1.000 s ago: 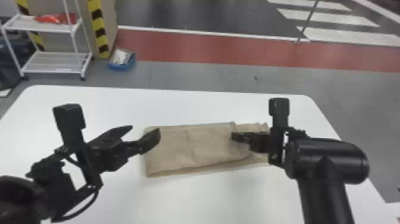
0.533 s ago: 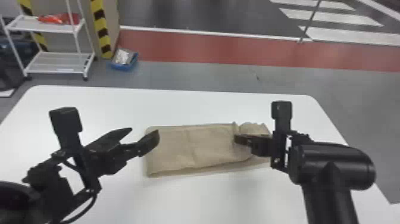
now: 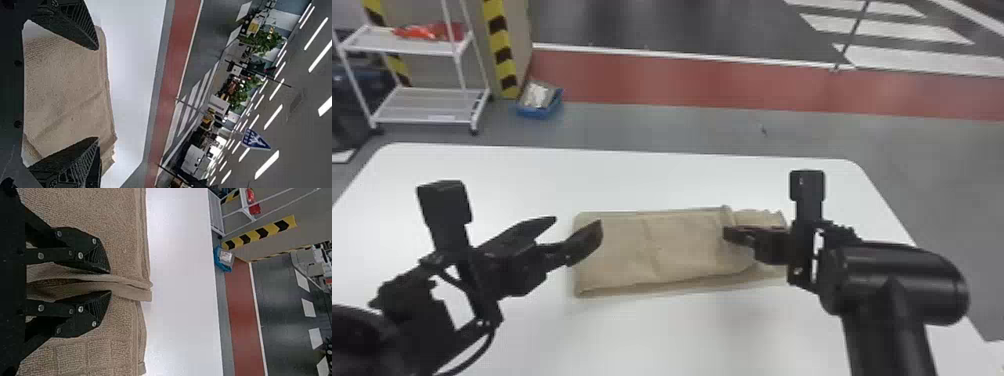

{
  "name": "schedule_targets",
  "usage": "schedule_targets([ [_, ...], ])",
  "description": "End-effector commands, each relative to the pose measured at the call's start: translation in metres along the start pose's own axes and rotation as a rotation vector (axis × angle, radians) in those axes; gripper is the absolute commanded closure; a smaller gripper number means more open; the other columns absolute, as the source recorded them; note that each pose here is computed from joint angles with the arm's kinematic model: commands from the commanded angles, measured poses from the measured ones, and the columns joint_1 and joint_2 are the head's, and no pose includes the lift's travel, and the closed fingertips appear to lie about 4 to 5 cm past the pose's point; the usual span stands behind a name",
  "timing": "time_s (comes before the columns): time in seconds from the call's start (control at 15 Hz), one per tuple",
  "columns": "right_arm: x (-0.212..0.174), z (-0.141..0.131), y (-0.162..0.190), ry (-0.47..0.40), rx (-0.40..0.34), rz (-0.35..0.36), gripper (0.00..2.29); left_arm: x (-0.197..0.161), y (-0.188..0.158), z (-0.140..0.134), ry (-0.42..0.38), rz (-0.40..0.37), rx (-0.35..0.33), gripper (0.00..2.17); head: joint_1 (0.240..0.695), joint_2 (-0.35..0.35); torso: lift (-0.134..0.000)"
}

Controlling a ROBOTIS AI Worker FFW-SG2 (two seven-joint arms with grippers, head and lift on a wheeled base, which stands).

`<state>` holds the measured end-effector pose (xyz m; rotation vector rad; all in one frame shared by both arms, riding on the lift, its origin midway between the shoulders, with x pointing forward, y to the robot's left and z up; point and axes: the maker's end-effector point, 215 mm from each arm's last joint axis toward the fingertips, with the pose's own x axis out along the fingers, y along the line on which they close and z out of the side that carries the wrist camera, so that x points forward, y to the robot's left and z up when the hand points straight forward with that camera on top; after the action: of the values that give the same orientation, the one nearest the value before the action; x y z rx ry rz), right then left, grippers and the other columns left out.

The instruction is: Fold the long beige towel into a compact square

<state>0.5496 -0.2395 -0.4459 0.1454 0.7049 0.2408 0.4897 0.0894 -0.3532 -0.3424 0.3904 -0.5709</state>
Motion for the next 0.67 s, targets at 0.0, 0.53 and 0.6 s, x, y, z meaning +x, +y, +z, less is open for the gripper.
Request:
schedule_targets([
  [0.0, 0.000, 0.000, 0.011, -0.003, 0.006, 0.014, 0.84, -0.002, -0.002, 0.000, 0.000, -0.003, 0.002, 0.07, 0.695, -0.158, -0.124],
  [0.53, -0.008, 0.001, 0.019, -0.008, -0.008, 0.025, 1.43, -0.010, -0.005, -0.002, 0.006, -0.002, 0.000, 0.07, 0.695, -0.153, -0.124],
  [0.6, -0.008, -0.006, 0.022, 0.008, 0.004, 0.038, 1.48, -0.011, -0.004, -0.003, 0.009, 0.000, 0.001, 0.07, 0.695, -0.152, -0.124],
])
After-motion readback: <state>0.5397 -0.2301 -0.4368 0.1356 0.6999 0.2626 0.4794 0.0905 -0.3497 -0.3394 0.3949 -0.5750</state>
